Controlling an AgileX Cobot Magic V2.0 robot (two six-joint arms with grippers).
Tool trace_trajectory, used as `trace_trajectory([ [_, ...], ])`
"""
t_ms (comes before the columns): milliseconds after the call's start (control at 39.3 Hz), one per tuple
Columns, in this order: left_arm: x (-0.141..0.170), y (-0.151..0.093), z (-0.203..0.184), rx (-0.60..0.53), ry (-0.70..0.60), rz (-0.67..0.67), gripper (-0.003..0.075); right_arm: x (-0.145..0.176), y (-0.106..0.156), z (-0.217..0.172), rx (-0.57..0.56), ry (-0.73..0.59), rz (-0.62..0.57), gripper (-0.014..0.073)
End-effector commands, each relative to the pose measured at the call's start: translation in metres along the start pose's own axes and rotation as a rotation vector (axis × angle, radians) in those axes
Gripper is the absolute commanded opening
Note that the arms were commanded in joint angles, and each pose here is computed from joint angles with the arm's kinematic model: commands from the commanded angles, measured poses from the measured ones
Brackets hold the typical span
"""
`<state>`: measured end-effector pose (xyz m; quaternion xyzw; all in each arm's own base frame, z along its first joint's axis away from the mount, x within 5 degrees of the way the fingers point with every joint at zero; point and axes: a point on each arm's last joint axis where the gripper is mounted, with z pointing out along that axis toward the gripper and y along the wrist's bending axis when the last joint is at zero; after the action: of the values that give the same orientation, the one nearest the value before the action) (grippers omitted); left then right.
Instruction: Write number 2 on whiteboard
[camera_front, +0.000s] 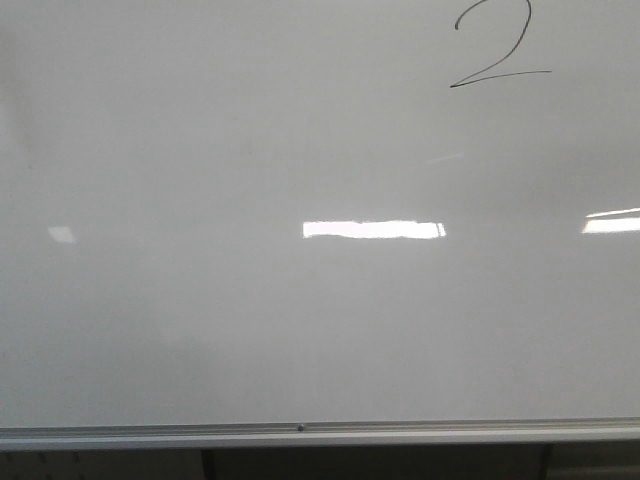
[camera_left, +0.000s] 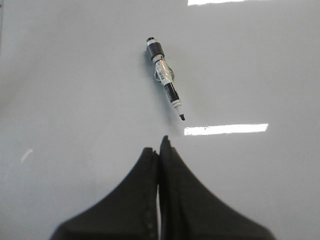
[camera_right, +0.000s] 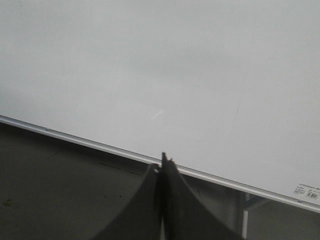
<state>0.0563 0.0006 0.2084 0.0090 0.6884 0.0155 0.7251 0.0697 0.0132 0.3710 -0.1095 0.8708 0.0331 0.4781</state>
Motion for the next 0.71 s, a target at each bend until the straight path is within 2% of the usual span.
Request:
trace_trajectory([
  [0,-0.002,0.0,-0.001,0.002,-0.082,-0.003,-0.002,-0.009,-0.002,-0.007,0.021,-0.103,-0.005,-0.0069],
  [127,-0.002,0.0,-0.001,0.002,-0.082,-0.003,-0.002,0.01,-0.004,-0.007,0.055,-0.105,0.018,-0.0069],
  [203,-0.002,0.0,-0.001,0.002,-0.082,-0.003,-0.002,0.024,-0.004,-0.003,0.068,-0.149,0.05,-0.0066],
  [508,-0.002,0.0,-0.001,0.002,-0.082,-0.003,-0.002,0.09,-0.005,0.026,0.22,-0.475,0.132,-0.0067],
  [686,-0.002,0.0,-0.001,0.002,-0.082,-0.003,-0.002,0.126,-0.004,0.05,0.252,-0.547,0.134,-0.0067],
])
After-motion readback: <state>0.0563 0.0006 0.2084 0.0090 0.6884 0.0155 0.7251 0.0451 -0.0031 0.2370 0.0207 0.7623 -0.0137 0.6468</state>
